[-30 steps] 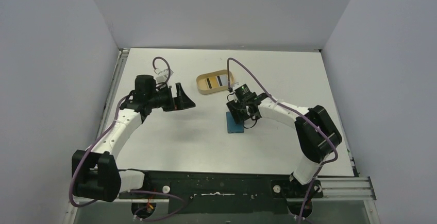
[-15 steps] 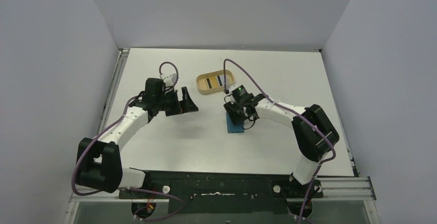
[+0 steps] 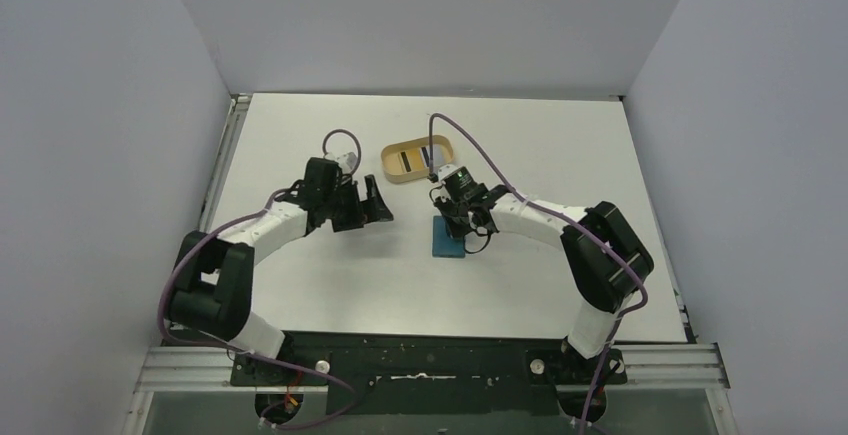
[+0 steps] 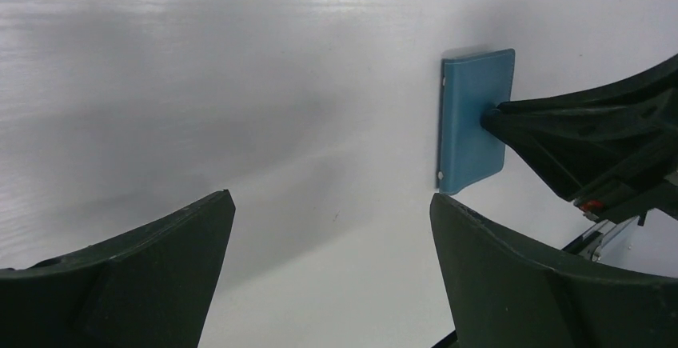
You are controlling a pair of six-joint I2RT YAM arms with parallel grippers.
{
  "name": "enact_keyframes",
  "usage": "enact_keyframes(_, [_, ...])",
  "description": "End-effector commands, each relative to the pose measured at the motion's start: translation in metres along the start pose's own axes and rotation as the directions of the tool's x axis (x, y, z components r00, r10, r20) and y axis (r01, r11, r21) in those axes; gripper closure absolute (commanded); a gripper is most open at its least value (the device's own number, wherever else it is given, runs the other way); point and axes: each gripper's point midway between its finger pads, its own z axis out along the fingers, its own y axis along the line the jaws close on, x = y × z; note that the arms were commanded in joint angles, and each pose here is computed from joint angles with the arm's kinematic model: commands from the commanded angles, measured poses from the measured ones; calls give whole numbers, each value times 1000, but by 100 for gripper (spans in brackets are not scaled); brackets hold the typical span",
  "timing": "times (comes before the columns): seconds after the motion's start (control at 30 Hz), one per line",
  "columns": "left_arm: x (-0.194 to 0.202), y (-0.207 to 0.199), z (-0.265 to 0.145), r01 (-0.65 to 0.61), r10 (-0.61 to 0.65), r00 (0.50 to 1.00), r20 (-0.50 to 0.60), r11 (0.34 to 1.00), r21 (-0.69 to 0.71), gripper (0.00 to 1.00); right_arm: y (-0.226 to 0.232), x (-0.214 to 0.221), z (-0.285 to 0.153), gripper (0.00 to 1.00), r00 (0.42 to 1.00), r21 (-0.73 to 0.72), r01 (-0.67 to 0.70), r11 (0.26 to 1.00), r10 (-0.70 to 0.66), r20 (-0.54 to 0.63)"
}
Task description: Take the credit cards out of the card holder
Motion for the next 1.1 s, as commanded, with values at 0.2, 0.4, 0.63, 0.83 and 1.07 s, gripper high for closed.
enact_keyframes(0.2, [16,-60,70,20,-23,999,22,990,137,10,44,-41,-24,100,983,-261,0,965,47,175])
enact_keyframes(0.4, [15,-70,88,62,-69,997,35,982,180,13,50,-53,-41,100,972,-332,23,943,56,227])
enact_keyframes(0.63, [26,-67,86,96,-99,995,12,986,137,17,47,-74,-67,100,937,-403,26,915,118,329])
enact_keyframes(0.83, [21,-93,66,202,-221,975,35,939,279,27,47,-86,-81,100,919,-467,34,883,157,363])
enact_keyframes(1.07, [17,-122,55,325,-358,934,-20,823,467,46,47,-102,-95,100,887,-519,58,853,195,420])
